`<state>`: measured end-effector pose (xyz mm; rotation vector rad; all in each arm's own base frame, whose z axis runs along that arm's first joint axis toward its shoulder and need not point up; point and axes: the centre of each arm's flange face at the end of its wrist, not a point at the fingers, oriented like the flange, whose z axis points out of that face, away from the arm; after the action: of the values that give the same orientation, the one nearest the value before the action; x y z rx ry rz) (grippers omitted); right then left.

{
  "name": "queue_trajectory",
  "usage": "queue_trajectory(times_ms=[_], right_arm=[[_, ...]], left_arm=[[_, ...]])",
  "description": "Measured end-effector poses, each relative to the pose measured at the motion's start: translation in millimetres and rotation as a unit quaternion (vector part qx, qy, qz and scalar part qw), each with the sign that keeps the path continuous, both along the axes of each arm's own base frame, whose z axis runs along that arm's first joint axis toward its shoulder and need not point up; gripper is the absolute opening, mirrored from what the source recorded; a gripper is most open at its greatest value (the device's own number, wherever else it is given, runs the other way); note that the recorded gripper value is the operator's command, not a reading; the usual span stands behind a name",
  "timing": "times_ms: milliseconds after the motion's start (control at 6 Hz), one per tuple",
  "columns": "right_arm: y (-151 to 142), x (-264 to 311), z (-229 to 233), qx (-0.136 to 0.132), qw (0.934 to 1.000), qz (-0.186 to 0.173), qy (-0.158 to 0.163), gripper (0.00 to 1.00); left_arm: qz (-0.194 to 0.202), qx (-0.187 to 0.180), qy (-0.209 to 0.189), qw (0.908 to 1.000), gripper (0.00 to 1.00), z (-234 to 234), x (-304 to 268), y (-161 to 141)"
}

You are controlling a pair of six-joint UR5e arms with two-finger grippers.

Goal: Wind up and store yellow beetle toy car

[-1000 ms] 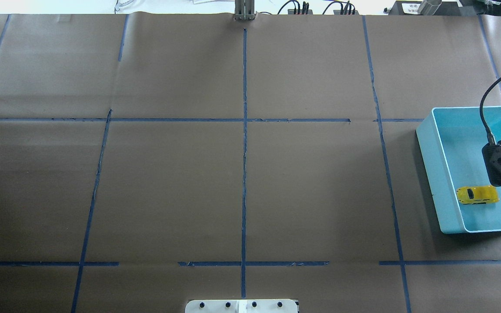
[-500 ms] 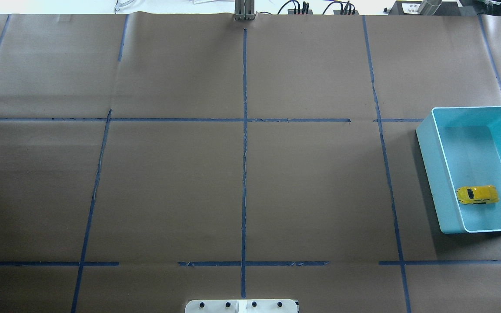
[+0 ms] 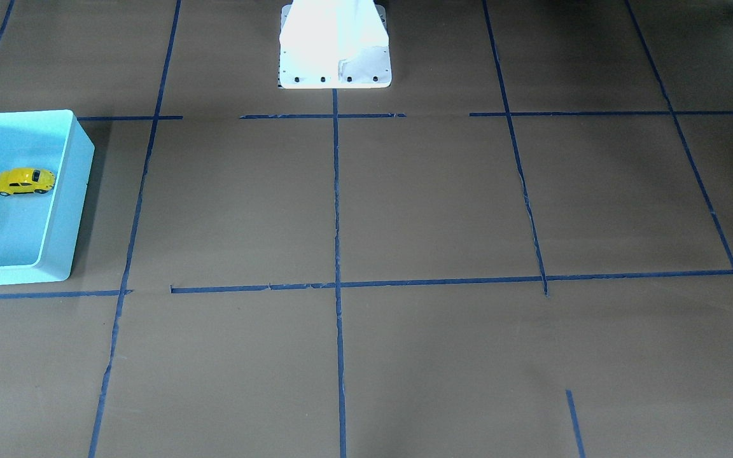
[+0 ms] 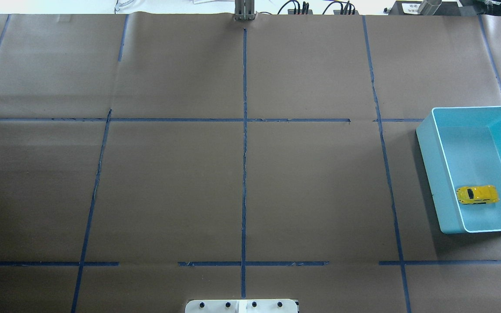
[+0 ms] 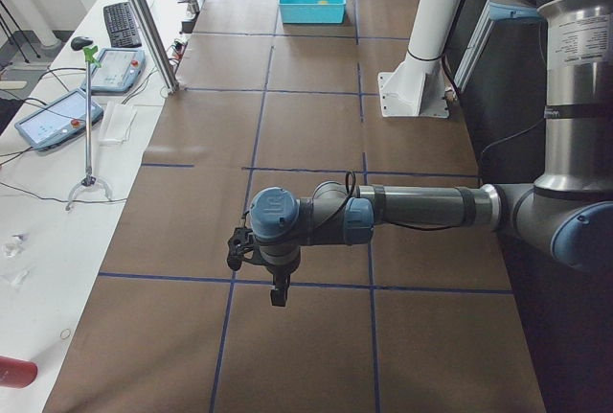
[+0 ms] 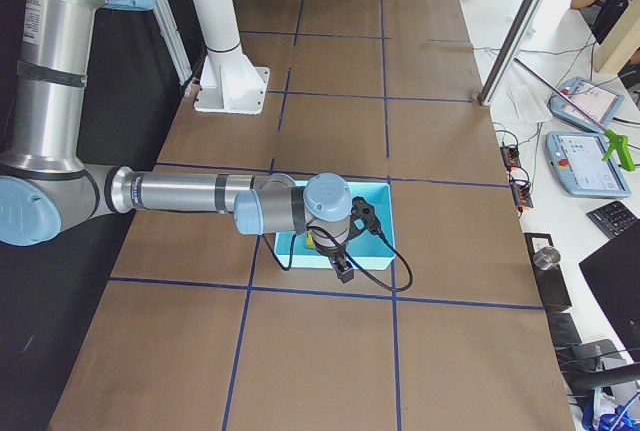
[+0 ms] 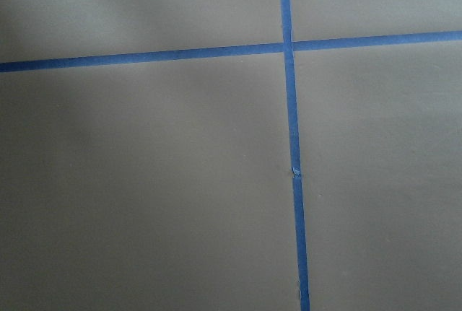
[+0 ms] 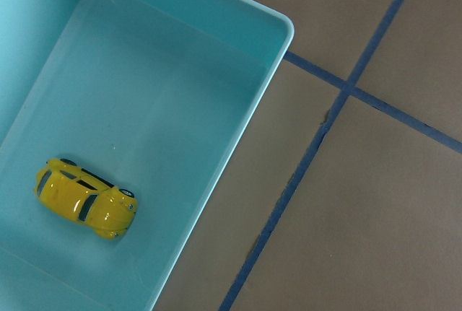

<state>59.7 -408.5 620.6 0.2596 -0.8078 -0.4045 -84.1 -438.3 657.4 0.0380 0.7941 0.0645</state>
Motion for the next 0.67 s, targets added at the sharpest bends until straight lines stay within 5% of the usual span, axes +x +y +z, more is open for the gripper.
queue_trajectory(times_ms=[333,667], right_arm=[[6,23,-12,-0.074,0.9932,0.088,0.021,1.0],[8,32,0,-0.073,0.9891,0.106,0.072,1.0]], left_arm=[[0.0,0.0,-0.001,1.0,1.0,0,0,0],[0.0,-0.001,-0.001,1.0,1.0,1,0,0]])
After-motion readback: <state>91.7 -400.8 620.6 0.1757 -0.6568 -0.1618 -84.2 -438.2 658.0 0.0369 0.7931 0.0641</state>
